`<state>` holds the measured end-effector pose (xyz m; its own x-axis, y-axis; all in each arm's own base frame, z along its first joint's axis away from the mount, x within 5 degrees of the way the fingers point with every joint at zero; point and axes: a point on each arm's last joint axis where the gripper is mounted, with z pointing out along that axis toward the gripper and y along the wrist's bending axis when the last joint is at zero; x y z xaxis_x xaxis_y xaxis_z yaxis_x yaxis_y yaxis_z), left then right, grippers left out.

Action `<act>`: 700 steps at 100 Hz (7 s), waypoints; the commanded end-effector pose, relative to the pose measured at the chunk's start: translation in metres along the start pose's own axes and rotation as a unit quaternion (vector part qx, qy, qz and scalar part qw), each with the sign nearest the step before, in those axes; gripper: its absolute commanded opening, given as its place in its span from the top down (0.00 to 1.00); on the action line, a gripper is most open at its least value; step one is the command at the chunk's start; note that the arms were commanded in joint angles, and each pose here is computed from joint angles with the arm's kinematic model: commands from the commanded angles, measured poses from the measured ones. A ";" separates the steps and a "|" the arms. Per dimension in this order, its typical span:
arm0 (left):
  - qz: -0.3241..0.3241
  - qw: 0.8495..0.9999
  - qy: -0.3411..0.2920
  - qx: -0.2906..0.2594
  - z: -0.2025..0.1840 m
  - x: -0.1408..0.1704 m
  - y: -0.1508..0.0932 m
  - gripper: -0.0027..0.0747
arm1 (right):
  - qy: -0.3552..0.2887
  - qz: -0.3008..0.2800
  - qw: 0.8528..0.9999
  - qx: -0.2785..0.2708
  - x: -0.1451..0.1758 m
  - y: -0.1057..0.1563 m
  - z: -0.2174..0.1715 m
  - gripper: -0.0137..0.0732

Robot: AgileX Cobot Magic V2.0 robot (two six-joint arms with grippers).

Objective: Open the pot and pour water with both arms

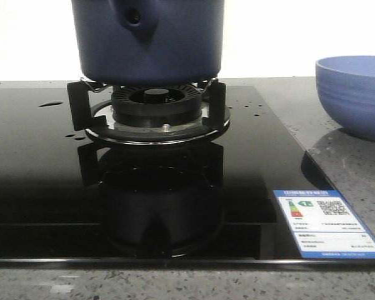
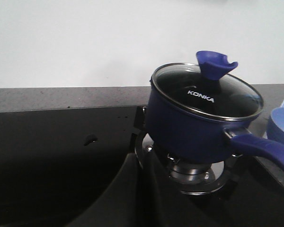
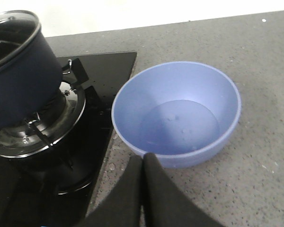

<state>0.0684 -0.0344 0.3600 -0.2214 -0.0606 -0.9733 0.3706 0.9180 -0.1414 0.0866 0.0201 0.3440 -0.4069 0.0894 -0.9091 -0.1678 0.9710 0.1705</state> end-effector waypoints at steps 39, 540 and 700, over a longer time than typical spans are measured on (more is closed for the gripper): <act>-0.026 0.990 -0.046 0.133 0.035 -0.028 -0.015 0.30 | -0.047 -0.008 0.999 -0.024 -0.022 0.005 0.006 0.24; 0.104 0.986 -0.118 0.061 0.188 -0.144 0.059 0.49 | 0.178 -0.027 0.982 -0.057 -0.192 0.003 0.165 0.93; 0.103 0.986 -0.119 0.052 0.188 -0.144 0.061 0.49 | -0.357 -0.131 0.923 -0.062 -0.147 0.123 0.211 0.91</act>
<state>0.3075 -0.0453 0.4284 -0.0022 0.0867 -0.9962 0.4938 0.8664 0.0743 0.3334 0.1827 0.3798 0.1381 -0.0561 -0.9888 -0.3679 0.9241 -0.1039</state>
